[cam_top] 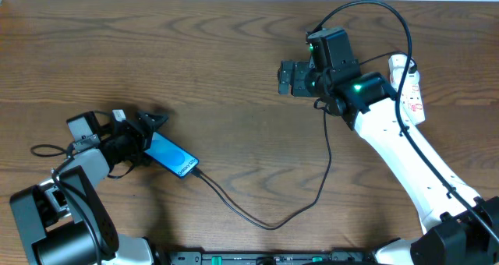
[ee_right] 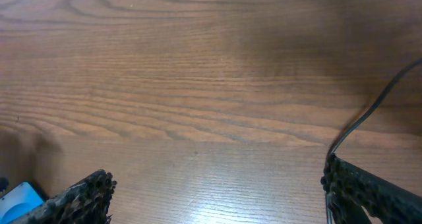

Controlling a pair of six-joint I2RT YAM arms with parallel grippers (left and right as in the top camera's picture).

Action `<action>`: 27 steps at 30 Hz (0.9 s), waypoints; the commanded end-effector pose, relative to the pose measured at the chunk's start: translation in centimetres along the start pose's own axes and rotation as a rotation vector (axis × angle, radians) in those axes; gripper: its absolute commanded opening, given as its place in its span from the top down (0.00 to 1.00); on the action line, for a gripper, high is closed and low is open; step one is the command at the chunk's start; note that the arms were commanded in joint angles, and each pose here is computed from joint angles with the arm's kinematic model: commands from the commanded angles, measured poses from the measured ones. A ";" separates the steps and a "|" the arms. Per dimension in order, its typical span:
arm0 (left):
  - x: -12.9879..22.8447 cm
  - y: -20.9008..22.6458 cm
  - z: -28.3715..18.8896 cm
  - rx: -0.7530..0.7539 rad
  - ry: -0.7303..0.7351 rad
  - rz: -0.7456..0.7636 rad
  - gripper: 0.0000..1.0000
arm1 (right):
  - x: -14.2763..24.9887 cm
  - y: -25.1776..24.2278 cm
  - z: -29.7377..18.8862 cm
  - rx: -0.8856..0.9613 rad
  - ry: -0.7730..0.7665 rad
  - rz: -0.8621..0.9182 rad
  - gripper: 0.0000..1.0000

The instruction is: Plug charger to phone and switch on socket

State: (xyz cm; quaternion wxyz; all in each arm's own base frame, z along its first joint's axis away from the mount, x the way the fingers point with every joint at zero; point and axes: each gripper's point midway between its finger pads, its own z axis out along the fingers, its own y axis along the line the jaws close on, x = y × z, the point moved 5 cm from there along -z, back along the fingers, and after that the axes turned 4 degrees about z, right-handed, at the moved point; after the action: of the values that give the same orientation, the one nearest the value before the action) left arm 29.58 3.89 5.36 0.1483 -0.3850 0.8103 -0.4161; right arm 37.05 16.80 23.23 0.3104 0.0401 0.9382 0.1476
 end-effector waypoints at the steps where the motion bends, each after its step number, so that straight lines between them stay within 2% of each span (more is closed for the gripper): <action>1: 1.0 6.9 0.4 -0.349 -0.052 -0.154 0.08 | -0.2 0.4 -0.4 -0.002 -0.015 0.002 0.01; 8: 0.1 5.9 0.1 -0.351 -0.050 -0.156 0.08 | -0.2 0.4 -0.4 -0.002 -0.015 0.002 0.01; 15: 0.6 6.9 -0.3 -0.426 -0.048 -0.188 0.08 | -0.2 0.4 -0.4 -0.002 -0.015 0.002 0.01; 27: 1.0 7.0 -0.5 -0.443 -0.031 -0.205 0.08 | -0.2 0.4 -0.4 -0.002 -0.014 0.002 0.01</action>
State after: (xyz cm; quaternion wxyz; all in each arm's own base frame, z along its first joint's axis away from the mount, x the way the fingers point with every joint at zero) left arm 29.51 4.76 5.58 0.1021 -0.4312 0.8154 -0.3724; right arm 37.04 16.80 23.23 0.3104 0.0400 0.9382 0.1478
